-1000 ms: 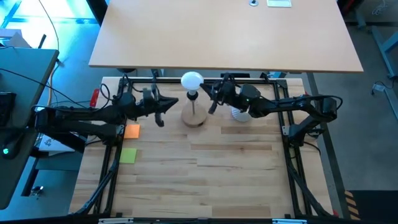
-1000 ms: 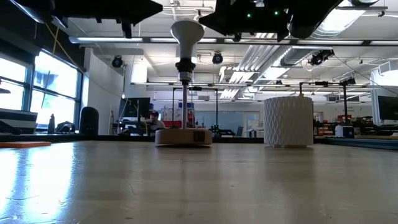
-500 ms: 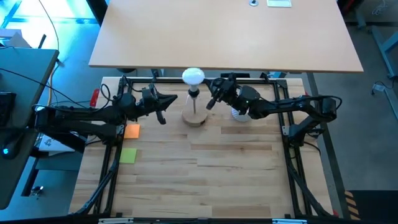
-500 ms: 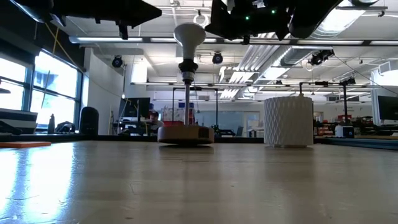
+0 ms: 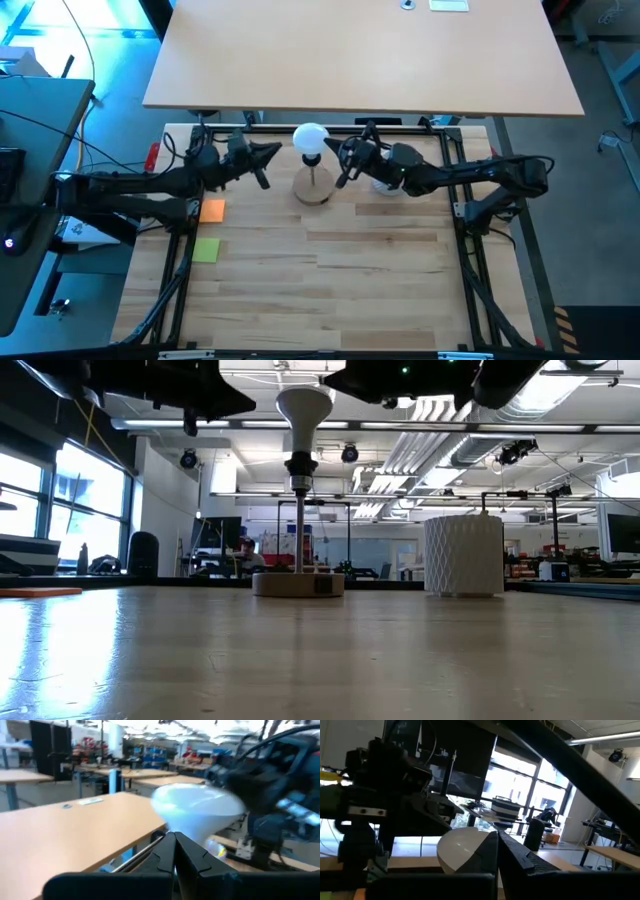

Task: Screw lightbulb
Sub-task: Remove the lightbulb from the lamp

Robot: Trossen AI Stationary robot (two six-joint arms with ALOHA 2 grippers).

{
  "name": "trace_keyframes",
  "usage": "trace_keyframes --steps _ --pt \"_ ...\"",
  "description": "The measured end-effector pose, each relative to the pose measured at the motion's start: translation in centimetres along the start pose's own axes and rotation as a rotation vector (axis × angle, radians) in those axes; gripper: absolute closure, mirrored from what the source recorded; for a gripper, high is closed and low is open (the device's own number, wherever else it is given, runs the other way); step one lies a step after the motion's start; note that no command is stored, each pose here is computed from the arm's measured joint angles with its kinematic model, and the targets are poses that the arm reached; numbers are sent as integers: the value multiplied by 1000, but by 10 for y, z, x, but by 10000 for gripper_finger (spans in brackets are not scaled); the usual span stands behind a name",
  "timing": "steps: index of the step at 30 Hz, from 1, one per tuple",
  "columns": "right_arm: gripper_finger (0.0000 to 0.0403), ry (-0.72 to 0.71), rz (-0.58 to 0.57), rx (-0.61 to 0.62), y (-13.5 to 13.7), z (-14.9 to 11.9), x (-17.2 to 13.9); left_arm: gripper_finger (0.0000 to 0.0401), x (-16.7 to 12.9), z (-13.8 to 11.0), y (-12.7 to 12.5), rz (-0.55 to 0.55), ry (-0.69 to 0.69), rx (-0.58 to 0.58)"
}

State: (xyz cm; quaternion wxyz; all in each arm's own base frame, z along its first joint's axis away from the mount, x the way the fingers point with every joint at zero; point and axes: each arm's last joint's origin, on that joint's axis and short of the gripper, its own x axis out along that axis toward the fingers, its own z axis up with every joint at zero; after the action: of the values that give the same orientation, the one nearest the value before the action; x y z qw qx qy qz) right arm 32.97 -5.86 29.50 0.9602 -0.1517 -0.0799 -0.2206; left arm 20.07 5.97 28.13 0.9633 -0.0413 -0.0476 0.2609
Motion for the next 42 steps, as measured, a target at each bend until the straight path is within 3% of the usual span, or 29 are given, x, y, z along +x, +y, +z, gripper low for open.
trace_keyframes --steps 8,11,13,21,24,29,34,42 --pt "403 121 94 -80 -12 9 -13 401 11 -2 38 -36 37 -49" --pt "403 92 184 -3 -25 -4 -13 401 16 -6 47 -58 51 -69" --pt "403 59 169 51 -33 -14 -16 401 20 -8 49 -89 45 -78" --pt "403 36 87 163 -52 -35 -27 401 35 -14 47 -164 -20 -66" --pt "403 34 125 164 -51 -36 -28 401 39 -16 47 -167 -41 -71" --pt "403 -11 327 123 -44 -37 -29 401 47 -22 44 -232 -72 -69" --pt "403 -8 295 124 -46 -40 -31 401 52 -28 41 -257 -63 -94" --pt "403 26 290 137 -46 -49 -29 401 46 -18 22 -333 -142 -71"
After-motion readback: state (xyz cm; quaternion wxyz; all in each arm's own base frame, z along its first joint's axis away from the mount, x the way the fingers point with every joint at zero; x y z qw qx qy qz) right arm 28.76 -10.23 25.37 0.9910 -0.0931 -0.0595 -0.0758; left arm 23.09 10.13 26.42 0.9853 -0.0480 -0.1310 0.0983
